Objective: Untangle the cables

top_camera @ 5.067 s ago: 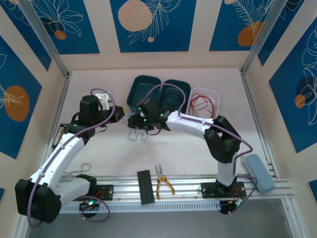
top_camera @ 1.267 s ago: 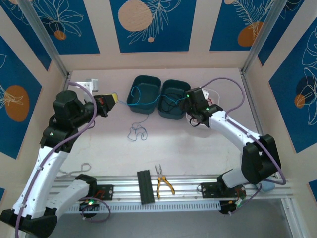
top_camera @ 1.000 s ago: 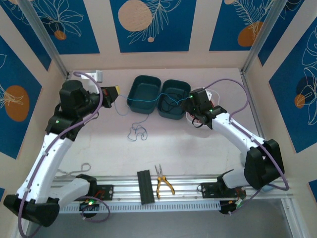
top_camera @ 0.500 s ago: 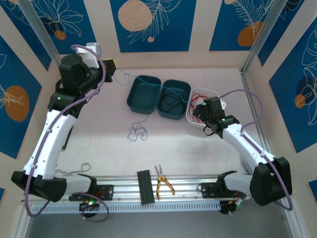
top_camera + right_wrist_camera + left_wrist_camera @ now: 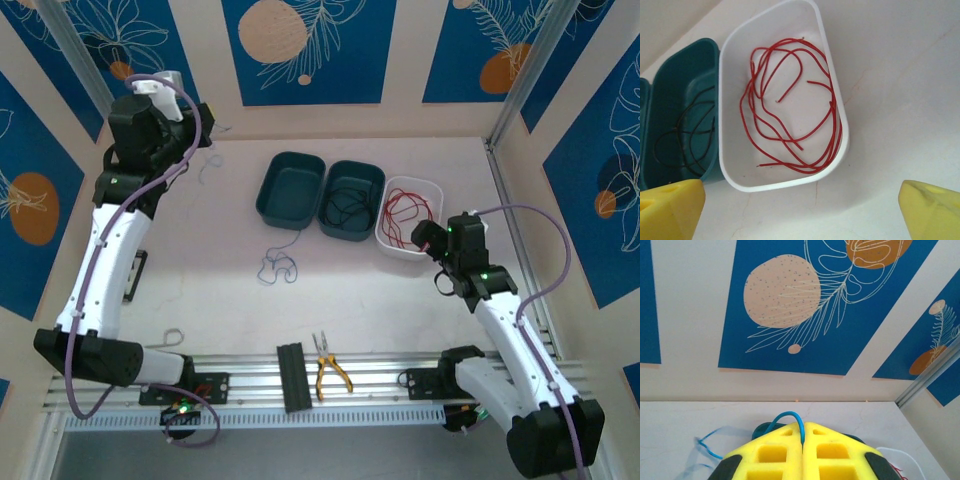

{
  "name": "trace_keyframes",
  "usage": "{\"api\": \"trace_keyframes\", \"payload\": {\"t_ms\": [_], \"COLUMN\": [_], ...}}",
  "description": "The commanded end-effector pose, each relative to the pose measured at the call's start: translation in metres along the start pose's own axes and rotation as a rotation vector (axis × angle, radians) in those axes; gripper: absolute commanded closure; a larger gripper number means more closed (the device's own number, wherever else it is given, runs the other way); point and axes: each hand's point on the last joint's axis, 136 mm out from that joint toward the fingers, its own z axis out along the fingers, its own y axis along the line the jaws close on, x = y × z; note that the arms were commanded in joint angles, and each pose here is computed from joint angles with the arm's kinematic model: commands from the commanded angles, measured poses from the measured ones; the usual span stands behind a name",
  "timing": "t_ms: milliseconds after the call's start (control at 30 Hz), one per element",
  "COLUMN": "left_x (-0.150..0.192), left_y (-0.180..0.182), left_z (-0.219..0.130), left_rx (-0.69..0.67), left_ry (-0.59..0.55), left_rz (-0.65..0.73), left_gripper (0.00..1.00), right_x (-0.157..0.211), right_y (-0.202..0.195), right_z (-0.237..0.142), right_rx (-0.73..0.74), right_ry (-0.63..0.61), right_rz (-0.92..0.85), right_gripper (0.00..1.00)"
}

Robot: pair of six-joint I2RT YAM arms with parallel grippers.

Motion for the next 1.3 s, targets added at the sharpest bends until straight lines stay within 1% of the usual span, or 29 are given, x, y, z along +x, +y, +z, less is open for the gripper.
{"api": "trace_keyframes", "payload": {"t_ms": [0,200,467,833,967,1067,1267], "left_x": [-0.007,0.013,0.029,0.049,0.061,0.075,0.122], "left_y": [-0.011,-0.015,-0.017,-0.03,-0.031,-0.031,-0.029], "left_z": [0.007,0.033,0.065,0.089,0.1,0.108,0.126], "left_rx": [0.075,0.137,0.159,0.181,0.184,0.183,0.182], "left_ry": [-0.011,0.035,0.038,0.071,0.097,0.126,0.222], "left_rz": [-0.014,-0.058,-0.055,-0.028,-0.016,-0.011,-0.02], "left_gripper": [1.0,1.0,1.0,1.0,1.0,1.0,1.0], "right_x": [0.003,-0.005,-0.009,-0.006,-0.005,-0.004,-0.003], "right_y": [0.008,0.028,0.045,0.047,0.046,0.045,0.044], "right_z": [-0.012,-0.027,-0.039,-0.041,-0.042,-0.042,-0.043], "right_rx": [-0.051,-0.127,-0.198,-0.195,-0.193,-0.191,-0.187], "right_ry": [0.034,0.053,0.062,0.069,0.07,0.071,0.069], "right_rz": [-0.034,-0.051,-0.054,-0.065,-0.062,-0.06,-0.059], "right_gripper": [0.01,0.01,0.01,0.01,0.01,0.01,0.01]}}
